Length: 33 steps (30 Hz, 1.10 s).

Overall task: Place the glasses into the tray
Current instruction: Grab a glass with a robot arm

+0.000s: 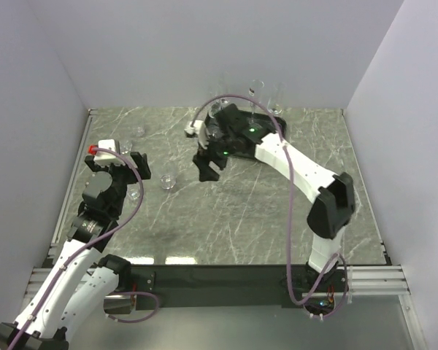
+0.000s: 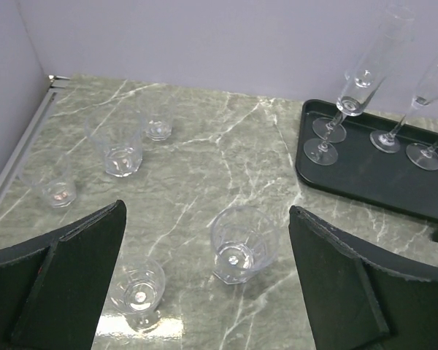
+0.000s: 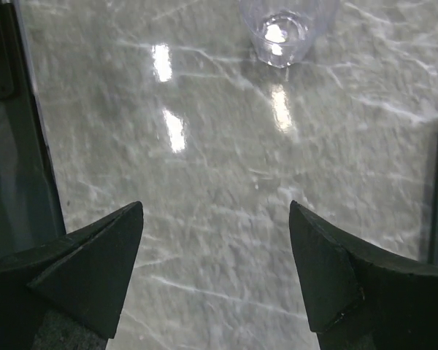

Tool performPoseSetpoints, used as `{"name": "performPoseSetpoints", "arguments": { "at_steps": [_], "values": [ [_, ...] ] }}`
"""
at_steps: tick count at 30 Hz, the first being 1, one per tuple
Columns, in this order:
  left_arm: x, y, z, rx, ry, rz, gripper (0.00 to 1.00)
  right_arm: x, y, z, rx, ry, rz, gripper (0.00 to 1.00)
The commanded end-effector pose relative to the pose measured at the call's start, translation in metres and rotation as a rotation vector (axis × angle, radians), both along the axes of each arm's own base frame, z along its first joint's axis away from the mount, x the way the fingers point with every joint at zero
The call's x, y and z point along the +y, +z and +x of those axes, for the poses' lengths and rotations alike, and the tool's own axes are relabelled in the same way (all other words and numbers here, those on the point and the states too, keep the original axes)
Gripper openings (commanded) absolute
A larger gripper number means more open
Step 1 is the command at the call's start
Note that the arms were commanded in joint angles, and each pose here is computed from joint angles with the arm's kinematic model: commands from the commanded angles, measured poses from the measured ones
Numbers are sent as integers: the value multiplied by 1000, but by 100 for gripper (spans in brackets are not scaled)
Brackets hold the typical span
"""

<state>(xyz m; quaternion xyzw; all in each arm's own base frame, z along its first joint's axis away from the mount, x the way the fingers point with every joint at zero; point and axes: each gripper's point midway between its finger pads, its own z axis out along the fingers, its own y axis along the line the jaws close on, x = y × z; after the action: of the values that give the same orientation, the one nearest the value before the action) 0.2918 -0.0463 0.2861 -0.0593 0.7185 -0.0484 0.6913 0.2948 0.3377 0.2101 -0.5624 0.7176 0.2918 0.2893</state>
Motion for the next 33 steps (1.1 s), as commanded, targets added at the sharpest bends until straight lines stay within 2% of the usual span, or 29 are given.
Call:
{"name": "performPoseSetpoints", "arguments": {
  "at_steps": [1, 2, 7, 8, 12, 17, 23, 33],
  "values": [
    [6, 12, 0, -48, 29, 1, 99, 30, 18, 7, 14, -31, 36, 86],
    [6, 12, 0, -47, 29, 1, 99, 37, 5, 15, 58, -79, 19, 86],
    [13, 14, -2, -56, 63, -2, 99, 74, 2, 46, 88, -213, 84, 85],
    [15, 15, -3, -63, 73, -3, 99, 83, -9, 49, 136, -269, 84, 84],
    [23, 19, -8, -91, 111, -10, 99, 99, -16, 86, 134, -502, 110, 81],
    [27, 18, -10, -93, 125, -4, 99, 116, -24, 110, 179, -656, 167, 78],
    [26, 17, -9, -90, 121, 0, 99, 138, -42, 111, 221, -679, 180, 72],
    [26, 17, -10, -90, 118, 4, 99, 142, -84, 97, 248, -680, 93, 54]
  ]
}}
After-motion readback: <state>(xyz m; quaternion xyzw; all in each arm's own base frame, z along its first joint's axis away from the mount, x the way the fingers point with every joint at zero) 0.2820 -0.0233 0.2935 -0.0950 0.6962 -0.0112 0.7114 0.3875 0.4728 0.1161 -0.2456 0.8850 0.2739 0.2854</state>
